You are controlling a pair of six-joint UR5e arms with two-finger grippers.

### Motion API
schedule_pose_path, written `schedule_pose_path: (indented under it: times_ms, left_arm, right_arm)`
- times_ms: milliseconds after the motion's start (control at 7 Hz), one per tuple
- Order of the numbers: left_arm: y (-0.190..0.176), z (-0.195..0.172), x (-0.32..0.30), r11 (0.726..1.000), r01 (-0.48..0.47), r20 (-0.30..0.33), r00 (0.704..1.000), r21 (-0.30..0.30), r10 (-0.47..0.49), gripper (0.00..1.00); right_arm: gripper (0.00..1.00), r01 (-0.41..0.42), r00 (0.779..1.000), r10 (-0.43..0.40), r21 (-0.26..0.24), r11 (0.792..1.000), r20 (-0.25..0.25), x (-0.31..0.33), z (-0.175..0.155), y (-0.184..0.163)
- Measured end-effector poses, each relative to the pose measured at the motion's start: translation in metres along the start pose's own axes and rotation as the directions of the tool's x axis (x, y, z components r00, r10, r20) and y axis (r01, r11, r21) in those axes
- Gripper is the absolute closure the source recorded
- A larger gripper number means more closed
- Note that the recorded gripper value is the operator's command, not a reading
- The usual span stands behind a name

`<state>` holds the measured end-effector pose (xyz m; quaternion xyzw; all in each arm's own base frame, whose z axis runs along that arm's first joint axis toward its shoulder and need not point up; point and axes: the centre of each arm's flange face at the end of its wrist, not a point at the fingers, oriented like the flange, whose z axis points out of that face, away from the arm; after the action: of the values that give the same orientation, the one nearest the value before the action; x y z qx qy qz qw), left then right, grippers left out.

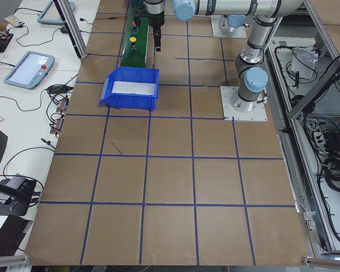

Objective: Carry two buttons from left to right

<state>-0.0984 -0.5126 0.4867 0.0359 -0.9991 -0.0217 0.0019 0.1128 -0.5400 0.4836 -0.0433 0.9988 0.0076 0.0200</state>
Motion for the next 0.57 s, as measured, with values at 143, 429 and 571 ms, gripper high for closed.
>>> schedule_pose_path:
  times_ms: [143,429,571]
  left_arm:
    - [-0.0001,-0.0004,0.0001,1.0,0.0,0.0,1.0,0.001,0.0,0.0]
    - [0.0,-0.0007,0.0007,1.0,-0.001,-0.001,1.0,0.002,0.001,0.0]
    - [0.0003,-0.0006,0.0015,1.0,-0.002,-0.002,1.0,0.001,0.002,0.0]
  right_arm:
    - [0.0,0.0,1.0,0.0,0.0,1.0,0.0,0.0004,-0.0003,0.0]
    - [0.0,0.004,1.0,-0.004,0.001,1.0,-0.004,0.0015,-0.0003,-0.0003]
    - [0.0,0.007,1.0,-0.007,-0.001,1.0,-0.006,0.0021,0.0003,-0.0005]
